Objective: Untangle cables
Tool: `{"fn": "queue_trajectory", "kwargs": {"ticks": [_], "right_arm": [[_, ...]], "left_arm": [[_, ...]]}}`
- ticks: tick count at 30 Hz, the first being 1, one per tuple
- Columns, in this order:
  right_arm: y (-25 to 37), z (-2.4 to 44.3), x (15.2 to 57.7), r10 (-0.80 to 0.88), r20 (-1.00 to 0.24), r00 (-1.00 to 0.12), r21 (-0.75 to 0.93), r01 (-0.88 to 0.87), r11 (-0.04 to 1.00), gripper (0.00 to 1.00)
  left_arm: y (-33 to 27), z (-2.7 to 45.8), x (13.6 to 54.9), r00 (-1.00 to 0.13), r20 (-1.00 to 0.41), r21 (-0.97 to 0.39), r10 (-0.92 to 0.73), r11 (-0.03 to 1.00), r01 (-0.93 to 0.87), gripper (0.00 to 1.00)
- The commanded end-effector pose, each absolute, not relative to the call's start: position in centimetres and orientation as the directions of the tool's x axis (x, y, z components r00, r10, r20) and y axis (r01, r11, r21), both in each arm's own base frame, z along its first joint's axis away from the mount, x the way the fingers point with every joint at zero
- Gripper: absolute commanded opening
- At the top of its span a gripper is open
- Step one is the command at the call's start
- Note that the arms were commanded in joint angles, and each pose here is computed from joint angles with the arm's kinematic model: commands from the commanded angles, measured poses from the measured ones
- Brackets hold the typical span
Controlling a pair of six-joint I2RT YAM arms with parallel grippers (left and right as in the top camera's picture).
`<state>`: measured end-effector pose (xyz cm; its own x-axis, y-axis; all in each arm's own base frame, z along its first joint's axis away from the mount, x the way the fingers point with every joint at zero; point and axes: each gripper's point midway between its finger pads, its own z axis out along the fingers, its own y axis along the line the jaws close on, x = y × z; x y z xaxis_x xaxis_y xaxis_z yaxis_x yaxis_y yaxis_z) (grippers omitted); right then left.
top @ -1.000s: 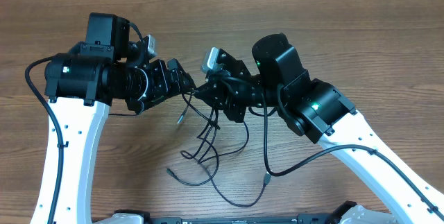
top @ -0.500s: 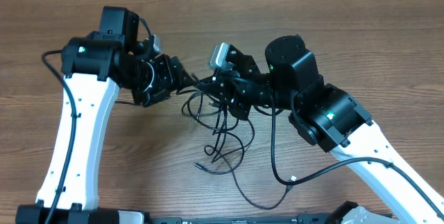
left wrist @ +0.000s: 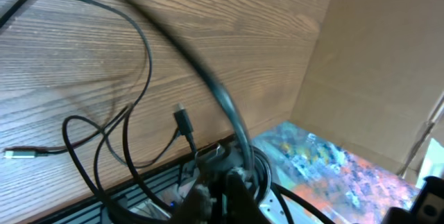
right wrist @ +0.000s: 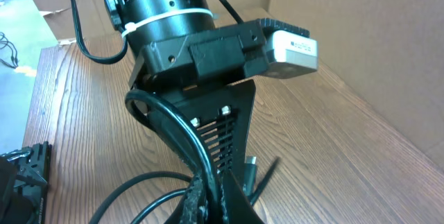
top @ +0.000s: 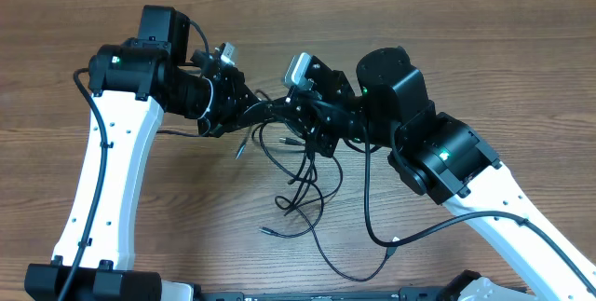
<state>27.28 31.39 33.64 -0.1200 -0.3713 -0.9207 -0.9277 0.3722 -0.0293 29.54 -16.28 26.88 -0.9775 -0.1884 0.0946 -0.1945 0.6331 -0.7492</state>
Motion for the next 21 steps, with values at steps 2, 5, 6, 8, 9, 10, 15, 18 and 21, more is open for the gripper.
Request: {"fn": "queue_trajectory", "kwargs": {"ticks": [2, 5, 6, 8, 9, 10, 15, 18, 21], "right_arm": [[31.0, 35.3, 27.0, -0.356, -0.93, -0.09, -0.058, -0.922, 0.384, 0.04], [30.9, 35.1, 27.0, -0.362, -0.927, -0.097, -0.053, -0.922, 0.384, 0.04], [30.8, 35.0, 27.0, -0.367, -0.924, -0.103, -0.053, -0.919, 0.39, 0.04], [30.2, 34.0, 27.4, -0.399, -0.907, -0.135, -0.053, -0.903, 0.425, 0.04], [29.9, 33.6, 27.4, -0.413, -0.899, -0.15, -0.051, -0.898, 0.437, 0.04], [29.6, 33.1, 27.5, -0.427, -0.889, -0.165, -0.049, -0.893, 0.447, 0.04], [29.0, 31.8, 27.1, -0.465, -0.861, -0.207, -0.031, -0.891, 0.454, 0.04], [28.9, 31.3, 26.7, -0.478, -0.849, -0.224, -0.019, -0.892, 0.451, 0.04], [28.8, 30.9, 26.3, -0.489, -0.839, -0.239, -0.002, -0.897, 0.442, 0.04]], "left_arm": [[-16.2, 28.2, 29.9, -0.975, 0.103, -0.789, -0.197, 0.58, -0.2, 0.04], [-15.3, 28.2, 30.5, -0.969, 0.101, -0.79, -0.227, 0.574, -0.217, 0.04], [-14.9, 28.1, 30.6, -0.966, 0.101, -0.788, -0.24, 0.573, -0.224, 0.04], [-13.4, 28.1, 31.3, -0.953, 0.101, -0.788, -0.287, 0.561, -0.253, 0.04], [-12.8, 28.1, 31.6, -0.947, 0.102, -0.788, -0.305, 0.556, -0.264, 0.04], [-12.2, 28.1, 31.7, -0.94, 0.106, -0.787, -0.323, 0.55, -0.278, 0.04], [-10.6, 28.2, 32.2, -0.928, 0.102, -0.791, -0.359, 0.536, -0.294, 0.04], [-10.8, 28.5, 32.2, -0.934, 0.092, -0.805, -0.346, 0.526, -0.274, 0.04], [-10.8, 28.6, 32.2, -0.935, 0.089, -0.811, -0.343, 0.52, -0.268, 0.04]]}}
